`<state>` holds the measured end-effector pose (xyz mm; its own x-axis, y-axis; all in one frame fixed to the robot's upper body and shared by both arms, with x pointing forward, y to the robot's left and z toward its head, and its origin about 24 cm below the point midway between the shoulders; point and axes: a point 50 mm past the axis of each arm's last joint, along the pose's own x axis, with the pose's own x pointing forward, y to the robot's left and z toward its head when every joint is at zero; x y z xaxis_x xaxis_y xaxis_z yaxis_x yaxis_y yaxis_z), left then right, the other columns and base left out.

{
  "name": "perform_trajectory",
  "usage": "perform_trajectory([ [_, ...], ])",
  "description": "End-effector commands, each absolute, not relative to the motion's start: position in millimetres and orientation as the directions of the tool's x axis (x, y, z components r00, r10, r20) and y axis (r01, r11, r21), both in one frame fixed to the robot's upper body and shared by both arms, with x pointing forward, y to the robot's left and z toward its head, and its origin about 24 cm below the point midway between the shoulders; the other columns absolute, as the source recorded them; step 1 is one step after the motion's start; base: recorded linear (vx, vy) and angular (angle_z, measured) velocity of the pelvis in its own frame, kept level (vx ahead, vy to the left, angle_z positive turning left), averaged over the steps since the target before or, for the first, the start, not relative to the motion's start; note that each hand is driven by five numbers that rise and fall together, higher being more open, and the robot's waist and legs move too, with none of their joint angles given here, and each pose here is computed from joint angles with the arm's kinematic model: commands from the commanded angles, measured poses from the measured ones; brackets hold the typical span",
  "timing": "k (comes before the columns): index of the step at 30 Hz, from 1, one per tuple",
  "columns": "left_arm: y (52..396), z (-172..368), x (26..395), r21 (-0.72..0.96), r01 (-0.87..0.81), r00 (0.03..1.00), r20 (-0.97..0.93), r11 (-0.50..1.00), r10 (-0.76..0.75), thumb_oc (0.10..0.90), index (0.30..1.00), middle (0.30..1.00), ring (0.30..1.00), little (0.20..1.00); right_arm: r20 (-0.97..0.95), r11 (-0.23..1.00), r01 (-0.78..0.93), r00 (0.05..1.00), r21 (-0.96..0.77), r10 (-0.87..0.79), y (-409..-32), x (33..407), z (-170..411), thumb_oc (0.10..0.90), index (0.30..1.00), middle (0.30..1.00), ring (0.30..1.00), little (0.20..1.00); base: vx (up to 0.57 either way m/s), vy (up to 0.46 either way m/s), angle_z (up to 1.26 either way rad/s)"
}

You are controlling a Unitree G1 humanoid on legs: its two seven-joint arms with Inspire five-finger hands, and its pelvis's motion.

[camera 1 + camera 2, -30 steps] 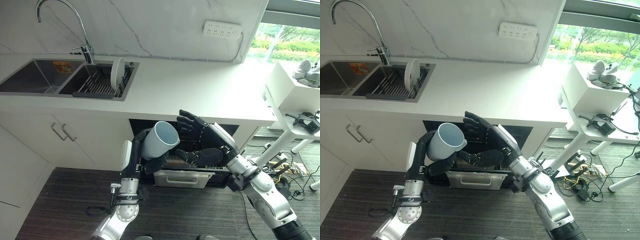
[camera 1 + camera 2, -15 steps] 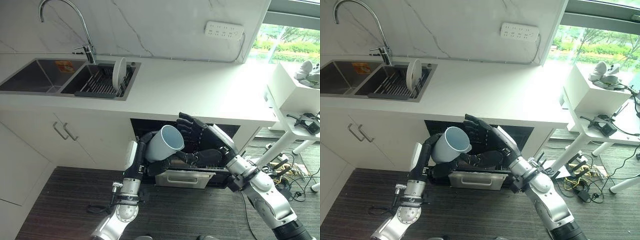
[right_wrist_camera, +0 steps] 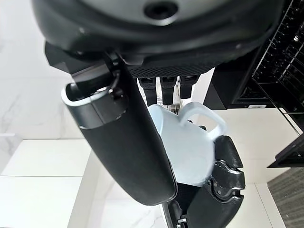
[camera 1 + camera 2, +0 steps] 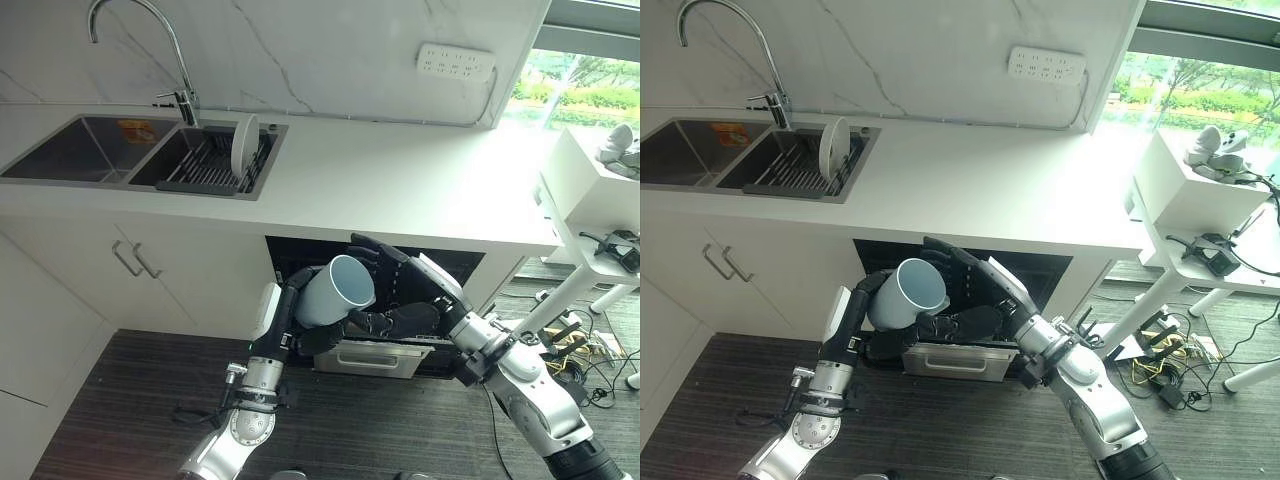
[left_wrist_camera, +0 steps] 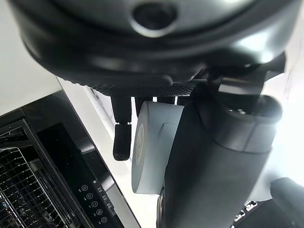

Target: Place the dishes in the dishwasher.

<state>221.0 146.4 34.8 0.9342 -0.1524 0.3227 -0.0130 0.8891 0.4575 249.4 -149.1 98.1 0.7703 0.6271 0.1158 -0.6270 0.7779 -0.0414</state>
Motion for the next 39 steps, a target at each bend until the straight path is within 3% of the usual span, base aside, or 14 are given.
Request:
perform_trajectory([
  [1, 130.5, 87.4, 227.9, 0.372, 0.015, 0.779, 0.577, 0.928, -0.244, 0.400, 0.300, 0.300, 0.300, 0.300, 0.318, 0.743, -0.658, 0.683, -0.124, 0.657, -133.9, 263.2, 141.5, 0.800, 0.900, 0.900, 0.900, 0.900, -0.01, 0.000, 0.03],
  [25, 133.3, 82.5, 234.4, 0.466, -0.027, 0.805, 0.535, 0.885, -0.257, 0.400, 0.300, 0.300, 0.300, 0.300, 0.335, 0.759, -0.606, 0.682, -0.237, 0.650, -129.2, 264.1, 151.5, 0.800, 0.900, 0.900, 0.900, 0.900, 0.00, 0.000, 0.02],
  [39, 145.2, 84.5, 237.9, 0.466, -0.164, 0.817, 0.558, 0.870, -0.145, 0.400, 0.300, 0.300, 0.300, 0.300, 0.341, 0.755, -0.603, 0.674, -0.258, 0.655, -125.0, 260.6, 155.6, 0.800, 0.900, 0.900, 0.900, 0.900, 0.00, 0.000, 0.00],
])
